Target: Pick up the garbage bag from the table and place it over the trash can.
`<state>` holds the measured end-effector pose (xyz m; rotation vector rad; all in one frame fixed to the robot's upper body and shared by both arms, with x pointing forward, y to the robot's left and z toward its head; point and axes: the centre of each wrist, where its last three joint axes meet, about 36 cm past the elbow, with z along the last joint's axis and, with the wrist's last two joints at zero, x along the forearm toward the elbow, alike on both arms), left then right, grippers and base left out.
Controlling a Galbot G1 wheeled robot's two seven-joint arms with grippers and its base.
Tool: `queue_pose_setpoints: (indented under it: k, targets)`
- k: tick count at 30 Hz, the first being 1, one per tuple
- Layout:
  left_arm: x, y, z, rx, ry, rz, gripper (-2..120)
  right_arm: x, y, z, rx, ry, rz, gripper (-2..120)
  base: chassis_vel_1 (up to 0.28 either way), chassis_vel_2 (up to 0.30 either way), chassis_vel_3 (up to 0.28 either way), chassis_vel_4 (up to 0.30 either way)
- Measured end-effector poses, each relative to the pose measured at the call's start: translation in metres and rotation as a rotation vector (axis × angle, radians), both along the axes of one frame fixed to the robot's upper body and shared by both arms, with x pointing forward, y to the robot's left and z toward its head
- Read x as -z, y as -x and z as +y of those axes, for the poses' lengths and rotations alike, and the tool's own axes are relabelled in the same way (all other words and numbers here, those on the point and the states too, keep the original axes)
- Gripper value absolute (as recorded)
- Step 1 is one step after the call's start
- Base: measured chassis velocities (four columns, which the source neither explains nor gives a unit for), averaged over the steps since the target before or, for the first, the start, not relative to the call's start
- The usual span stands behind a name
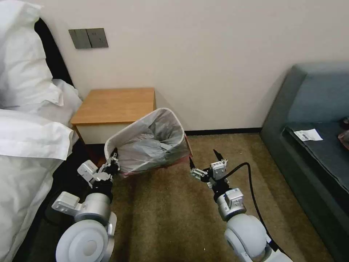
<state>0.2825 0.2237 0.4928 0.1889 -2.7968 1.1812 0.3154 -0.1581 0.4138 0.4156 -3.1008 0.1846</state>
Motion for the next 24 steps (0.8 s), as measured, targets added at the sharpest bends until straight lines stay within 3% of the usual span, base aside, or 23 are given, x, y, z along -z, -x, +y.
queue_pose_setpoints:
  k: [4, 5, 8, 9, 12, 13, 16, 18, 22, 24]
  targets:
    - [0.008, -0.002, 0.000, -0.016, -0.047, 0.014, 7, -0.011, 0.004, -0.002, -0.001, 0.005, -0.081, 100, 0.000, 0.000, 0.000, 0.000]
    - [0.013, -0.003, -0.001, -0.025, -0.085, 0.018, 7, -0.018, 0.004, -0.005, 0.005, 0.022, -0.154, 100, 0.000, 0.000, 0.000, 0.000]
    - [0.024, -0.004, -0.003, -0.039, -0.177, 0.025, 7, -0.031, 0.003, -0.011, 0.004, 0.039, -0.273, 90, 0.000, 0.000, 0.000, 0.000]
    - [0.024, -0.004, -0.003, -0.039, -0.177, 0.025, 7, -0.031, 0.003, -0.011, 0.004, 0.039, -0.273, 90, 0.000, 0.000, 0.000, 0.000]
    - [0.039, -0.003, -0.004, -0.051, -0.321, 0.019, 7, -0.048, 0.003, -0.015, -0.031, 0.052, -0.357, 76, 0.000, 0.000, 0.000, 0.000]
    - [0.039, -0.003, -0.004, -0.051, -0.321, 0.019, 7, -0.048, 0.003, -0.015, -0.031, 0.052, -0.357, 76, 0.000, 0.000, 0.000, 0.000]
    - [0.051, -0.003, -0.005, -0.050, -0.460, -0.010, 7, -0.064, 0.000, -0.019, -0.110, 0.104, -0.449, 63, 0.000, 0.000, 0.000, 0.000]
    - [0.053, -0.004, -0.005, -0.046, -0.489, -0.018, 7, -0.067, -0.001, -0.020, -0.135, 0.121, -0.471, 59, 0.000, 0.000, 0.000, 0.000]
    - [0.065, -0.004, -0.007, -0.011, -0.629, -0.060, 7, -0.075, -0.011, -0.021, -0.283, 0.209, -0.521, 39, 0.000, 0.000, 0.000, 0.000]
    - [0.067, -0.004, -0.007, -0.006, -0.652, -0.064, 7, -0.074, -0.013, -0.021, -0.315, 0.227, -0.519, 36, 0.000, 0.000, 0.000, 0.000]
